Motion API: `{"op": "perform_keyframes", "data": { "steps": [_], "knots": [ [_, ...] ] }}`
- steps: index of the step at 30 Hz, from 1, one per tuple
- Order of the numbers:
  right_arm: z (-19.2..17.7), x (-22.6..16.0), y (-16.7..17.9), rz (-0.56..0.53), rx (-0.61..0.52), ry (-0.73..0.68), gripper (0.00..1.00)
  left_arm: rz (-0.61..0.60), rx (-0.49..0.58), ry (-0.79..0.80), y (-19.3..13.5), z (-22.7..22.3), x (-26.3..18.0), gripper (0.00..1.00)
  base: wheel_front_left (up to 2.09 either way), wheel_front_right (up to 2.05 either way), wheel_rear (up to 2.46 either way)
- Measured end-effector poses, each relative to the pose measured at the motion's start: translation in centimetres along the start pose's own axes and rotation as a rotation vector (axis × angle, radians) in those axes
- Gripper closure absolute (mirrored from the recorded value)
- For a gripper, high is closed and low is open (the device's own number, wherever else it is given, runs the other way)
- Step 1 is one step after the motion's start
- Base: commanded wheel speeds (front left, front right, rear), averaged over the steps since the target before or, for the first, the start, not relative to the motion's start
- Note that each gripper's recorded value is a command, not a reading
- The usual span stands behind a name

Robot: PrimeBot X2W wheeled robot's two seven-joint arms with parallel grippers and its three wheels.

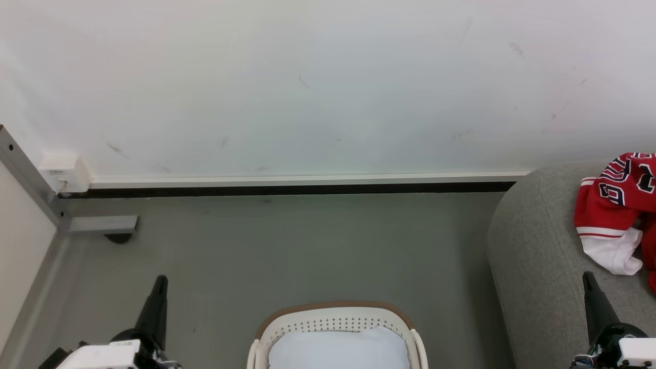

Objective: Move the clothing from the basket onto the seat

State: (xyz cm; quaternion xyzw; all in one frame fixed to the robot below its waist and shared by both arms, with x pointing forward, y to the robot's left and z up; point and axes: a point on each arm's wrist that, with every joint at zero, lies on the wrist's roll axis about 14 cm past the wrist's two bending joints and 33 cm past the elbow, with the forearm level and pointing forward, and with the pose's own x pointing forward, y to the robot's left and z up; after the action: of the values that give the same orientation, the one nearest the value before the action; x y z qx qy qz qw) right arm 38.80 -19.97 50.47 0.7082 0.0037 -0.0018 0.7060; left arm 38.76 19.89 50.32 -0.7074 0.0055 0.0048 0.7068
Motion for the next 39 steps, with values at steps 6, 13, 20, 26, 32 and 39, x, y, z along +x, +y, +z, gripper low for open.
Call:
{"op": "perform_keyframes", "data": {
  "steps": [6,13,20,26,32,39],
  "knots": [
    [0.01,0.00,0.00,0.000,0.000,0.000,1.00,0.000,0.000,0.000,-0.01,0.00,0.00,1.00,0.00,0.00,0.00],
    [0.01,0.00,0.01,0.000,0.000,-0.001,1.00,0.000,0.000,0.000,-0.01,0.00,0.00,1.00,0.00,0.00,0.00],
    [0.02,0.00,0.00,0.000,0.001,-0.001,1.00,0.000,0.000,0.000,-0.01,0.00,0.00,1.00,0.00,0.00,0.00],
    [0.02,0.00,0.00,0.000,0.001,-0.001,1.00,0.000,0.000,0.000,-0.01,0.00,0.00,1.00,0.00,0.00,0.00],
    [0.04,0.00,0.01,0.000,0.001,-0.002,1.00,0.000,0.000,0.000,-0.01,0.00,0.01,1.00,0.00,0.00,0.00],
    [0.04,0.00,0.01,0.000,0.001,-0.002,1.00,-0.001,0.000,0.000,-0.02,0.00,0.01,1.00,0.00,0.00,0.00]
  ]
}}
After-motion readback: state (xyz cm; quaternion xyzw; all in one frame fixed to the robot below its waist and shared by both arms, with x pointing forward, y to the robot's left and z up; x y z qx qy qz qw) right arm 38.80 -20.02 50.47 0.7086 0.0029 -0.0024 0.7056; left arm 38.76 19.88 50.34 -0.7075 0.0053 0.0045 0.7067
